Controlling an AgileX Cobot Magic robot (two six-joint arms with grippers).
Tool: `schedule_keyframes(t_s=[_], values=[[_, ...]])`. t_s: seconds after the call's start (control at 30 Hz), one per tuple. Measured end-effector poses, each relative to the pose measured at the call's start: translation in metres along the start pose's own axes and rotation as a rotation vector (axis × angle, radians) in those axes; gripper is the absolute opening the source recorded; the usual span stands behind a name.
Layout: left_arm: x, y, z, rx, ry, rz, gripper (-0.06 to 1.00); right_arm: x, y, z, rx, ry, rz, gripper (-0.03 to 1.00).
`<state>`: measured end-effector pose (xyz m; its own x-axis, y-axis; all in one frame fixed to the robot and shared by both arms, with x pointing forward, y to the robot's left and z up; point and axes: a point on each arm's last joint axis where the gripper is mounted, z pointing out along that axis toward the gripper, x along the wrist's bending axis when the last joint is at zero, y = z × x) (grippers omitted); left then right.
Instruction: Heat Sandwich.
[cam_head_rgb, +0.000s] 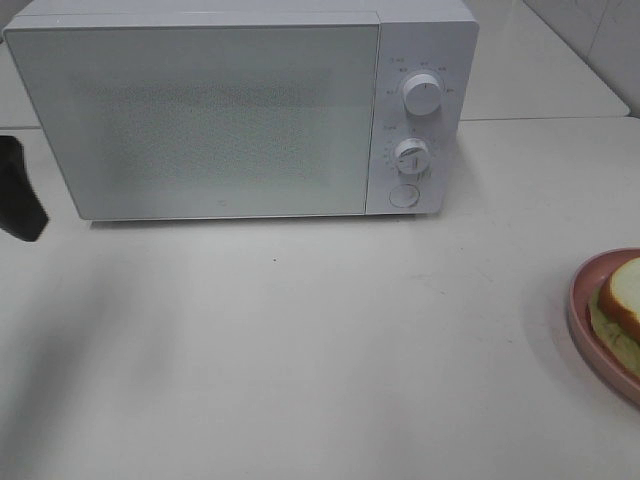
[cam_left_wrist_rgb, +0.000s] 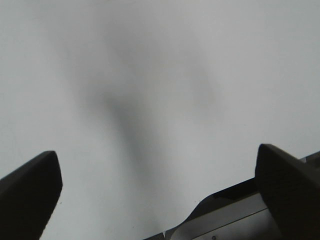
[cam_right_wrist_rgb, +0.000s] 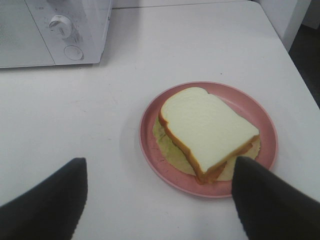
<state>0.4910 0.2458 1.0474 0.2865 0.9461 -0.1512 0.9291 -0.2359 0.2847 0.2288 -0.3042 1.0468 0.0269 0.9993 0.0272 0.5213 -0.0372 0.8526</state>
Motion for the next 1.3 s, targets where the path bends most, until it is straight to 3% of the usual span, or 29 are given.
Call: schedule_keyframes(t_s=[0.17, 0.33, 0.63, 0.93, 1.3], values=[[0.027, -0.025, -0.018, -0.021, 0.072, -0.111, 0.99, 0.000, 0.000, 0.000, 0.000, 0.000, 0.000, 0.77], [0.038, -0.052, -0.035, -0.073, 0.120, -0.187, 0.99, 0.000, 0.000, 0.000, 0.000, 0.000, 0.000, 0.77], [0.025, -0.093, -0.053, -0.166, 0.169, -0.188, 0.99, 0.000, 0.000, 0.000, 0.000, 0.000, 0.000, 0.77], [0.004, -0.149, -0.066, -0.330, 0.206, -0.158, 0.99, 0.000, 0.000, 0.000, 0.000, 0.000, 0.000, 0.77], [-0.005, -0.184, -0.053, -0.394, 0.210, -0.149, 0.99, 0.000, 0.000, 0.000, 0.000, 0.000, 0.000, 0.77]])
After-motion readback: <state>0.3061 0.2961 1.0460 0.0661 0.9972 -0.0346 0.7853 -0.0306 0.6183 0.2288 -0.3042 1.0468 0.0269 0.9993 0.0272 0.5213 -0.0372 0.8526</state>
